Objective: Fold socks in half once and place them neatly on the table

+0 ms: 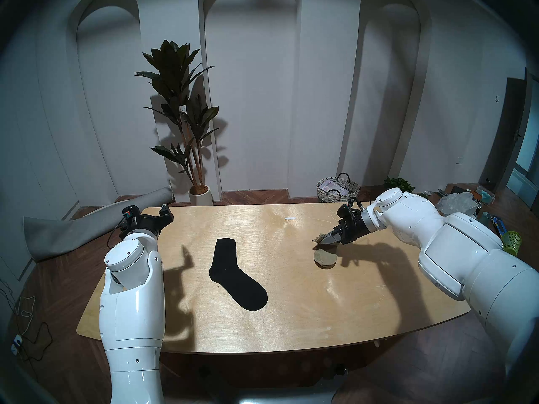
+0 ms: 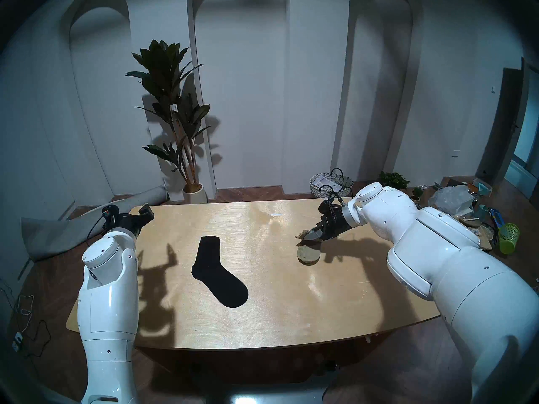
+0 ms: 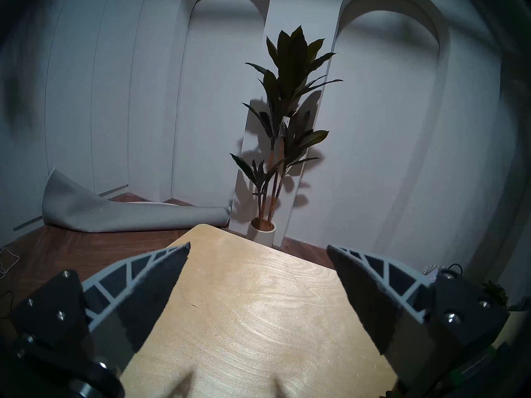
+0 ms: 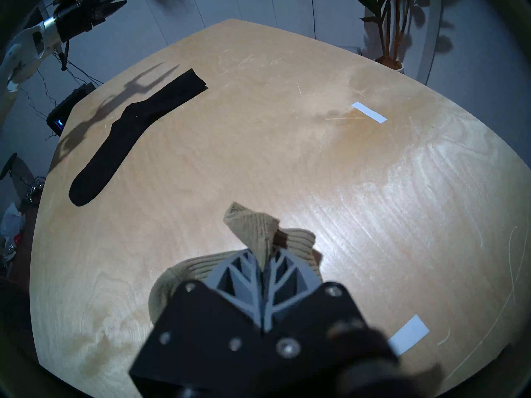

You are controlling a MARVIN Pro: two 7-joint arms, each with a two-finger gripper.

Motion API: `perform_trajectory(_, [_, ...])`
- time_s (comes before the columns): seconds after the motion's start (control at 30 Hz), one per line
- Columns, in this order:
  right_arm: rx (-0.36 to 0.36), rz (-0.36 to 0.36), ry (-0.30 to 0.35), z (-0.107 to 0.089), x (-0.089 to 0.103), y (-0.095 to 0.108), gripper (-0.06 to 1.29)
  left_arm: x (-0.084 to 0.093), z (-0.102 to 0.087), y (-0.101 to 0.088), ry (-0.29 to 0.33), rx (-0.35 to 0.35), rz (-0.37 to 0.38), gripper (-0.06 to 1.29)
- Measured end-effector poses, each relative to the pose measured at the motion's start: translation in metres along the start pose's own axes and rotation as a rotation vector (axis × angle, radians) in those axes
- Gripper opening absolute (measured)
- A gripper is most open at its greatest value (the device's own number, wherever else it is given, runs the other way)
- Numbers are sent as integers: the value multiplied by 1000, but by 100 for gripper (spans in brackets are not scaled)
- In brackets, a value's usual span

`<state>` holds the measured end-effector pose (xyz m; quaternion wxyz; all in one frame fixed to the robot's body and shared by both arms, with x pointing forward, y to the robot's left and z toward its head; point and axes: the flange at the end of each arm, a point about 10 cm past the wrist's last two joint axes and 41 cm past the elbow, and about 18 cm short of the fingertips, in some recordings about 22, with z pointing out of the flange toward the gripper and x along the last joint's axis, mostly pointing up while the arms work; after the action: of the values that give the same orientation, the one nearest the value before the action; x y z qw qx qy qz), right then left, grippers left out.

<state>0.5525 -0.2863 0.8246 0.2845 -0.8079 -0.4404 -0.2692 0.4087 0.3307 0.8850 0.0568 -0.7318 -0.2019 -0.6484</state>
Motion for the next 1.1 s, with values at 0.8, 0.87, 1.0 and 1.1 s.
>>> perform_trajectory(0.8, [114, -103, -78, 17, -15, -15, 30, 6, -20, 4, 38, 36, 5, 124])
perform_trajectory(0.87, [123, -111, -78, 16, -16, -16, 26, 7, -22, 4, 42, 35, 6, 124])
perform_trajectory(1.0, [144, -124, -69, 12, -17, -17, 88, 9, -24, 6, 47, 34, 7, 124])
perform_trajectory(1.1, [156, -125, -61, 9, -18, -17, 108, 9, -24, 6, 48, 32, 9, 124])
